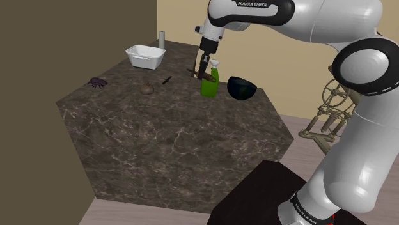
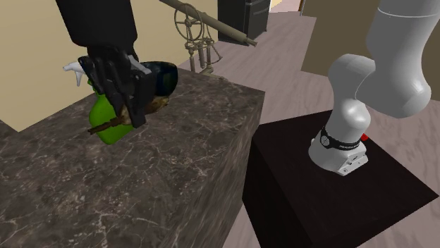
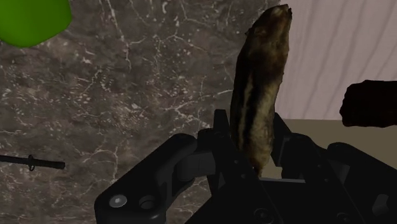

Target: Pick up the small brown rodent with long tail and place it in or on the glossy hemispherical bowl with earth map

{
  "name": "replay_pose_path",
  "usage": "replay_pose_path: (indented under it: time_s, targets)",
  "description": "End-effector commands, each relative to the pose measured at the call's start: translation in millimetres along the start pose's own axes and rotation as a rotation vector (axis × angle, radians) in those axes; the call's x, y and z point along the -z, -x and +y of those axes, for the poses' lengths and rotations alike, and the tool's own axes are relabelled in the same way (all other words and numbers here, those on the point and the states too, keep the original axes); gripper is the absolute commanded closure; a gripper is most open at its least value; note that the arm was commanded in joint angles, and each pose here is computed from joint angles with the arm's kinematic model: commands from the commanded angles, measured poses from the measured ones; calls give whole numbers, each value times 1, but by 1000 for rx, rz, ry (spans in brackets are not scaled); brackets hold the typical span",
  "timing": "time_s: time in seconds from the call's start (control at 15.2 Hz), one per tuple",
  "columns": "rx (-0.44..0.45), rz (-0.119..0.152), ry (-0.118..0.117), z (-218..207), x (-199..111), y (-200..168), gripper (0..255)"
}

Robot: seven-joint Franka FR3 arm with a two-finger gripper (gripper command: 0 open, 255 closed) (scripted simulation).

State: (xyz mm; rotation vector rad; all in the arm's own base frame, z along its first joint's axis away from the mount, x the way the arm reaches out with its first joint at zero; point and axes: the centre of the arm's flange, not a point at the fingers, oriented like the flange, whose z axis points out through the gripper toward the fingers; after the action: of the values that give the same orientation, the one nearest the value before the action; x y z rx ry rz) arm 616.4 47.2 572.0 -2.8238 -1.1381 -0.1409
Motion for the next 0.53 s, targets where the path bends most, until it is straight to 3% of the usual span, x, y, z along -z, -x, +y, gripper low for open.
replay_pose_path:
  time_s: [0.0, 0.46]
  targets:
    - [0, 0, 0, 0, 10, -2, 255]
    - [0, 0, 0, 68, 21, 59, 255]
